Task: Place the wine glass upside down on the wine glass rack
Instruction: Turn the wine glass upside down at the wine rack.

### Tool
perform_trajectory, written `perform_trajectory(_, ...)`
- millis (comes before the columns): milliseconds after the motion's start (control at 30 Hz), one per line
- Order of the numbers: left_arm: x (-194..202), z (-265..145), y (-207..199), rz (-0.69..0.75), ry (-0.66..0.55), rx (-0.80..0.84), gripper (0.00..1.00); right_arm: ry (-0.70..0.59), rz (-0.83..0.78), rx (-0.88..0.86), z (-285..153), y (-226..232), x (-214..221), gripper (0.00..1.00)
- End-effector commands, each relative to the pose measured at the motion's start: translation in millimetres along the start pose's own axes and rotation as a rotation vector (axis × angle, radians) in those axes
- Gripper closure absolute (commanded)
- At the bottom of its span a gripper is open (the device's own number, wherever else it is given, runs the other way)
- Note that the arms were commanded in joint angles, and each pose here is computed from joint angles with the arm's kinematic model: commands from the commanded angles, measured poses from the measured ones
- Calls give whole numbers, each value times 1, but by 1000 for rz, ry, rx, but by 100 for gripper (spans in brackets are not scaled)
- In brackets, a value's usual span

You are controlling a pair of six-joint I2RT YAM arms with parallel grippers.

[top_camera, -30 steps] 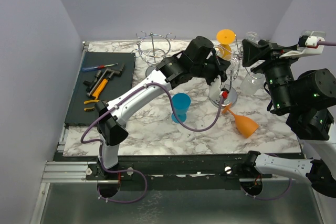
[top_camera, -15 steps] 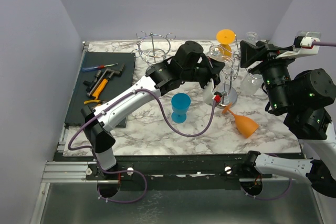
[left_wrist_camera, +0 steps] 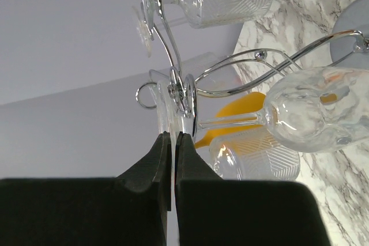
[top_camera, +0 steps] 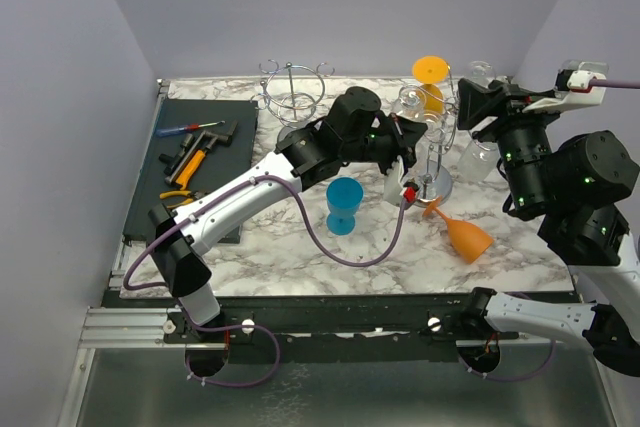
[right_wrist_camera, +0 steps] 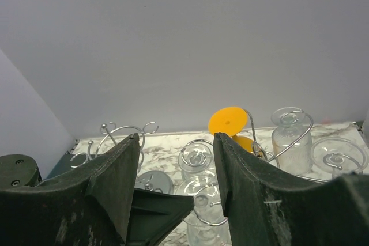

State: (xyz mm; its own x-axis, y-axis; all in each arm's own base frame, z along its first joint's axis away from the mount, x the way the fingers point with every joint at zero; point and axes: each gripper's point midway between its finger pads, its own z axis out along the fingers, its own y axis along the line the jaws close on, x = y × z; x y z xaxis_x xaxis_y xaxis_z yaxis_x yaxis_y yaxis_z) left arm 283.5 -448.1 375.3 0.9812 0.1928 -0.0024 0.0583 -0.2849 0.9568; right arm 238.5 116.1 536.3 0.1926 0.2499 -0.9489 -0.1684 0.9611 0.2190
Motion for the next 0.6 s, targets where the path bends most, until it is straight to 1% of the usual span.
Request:
perform_trajectory(0, -13, -17, 42, 52, -25, -130, 100, 14, -25, 30, 0, -5, 8, 41)
perform_trajectory(233, -26, -19, 45, 50, -63, -145, 100, 16, -30, 41, -1, -8, 10, 41)
perform_trajectory(400, -38, -17, 40, 45, -98, -136, 100, 12, -32, 49, -1, -9, 9, 41)
perform_trajectory(567, -40, -12, 34, 44, -99, -121, 100, 12, -34, 51, -2, -11, 9, 41)
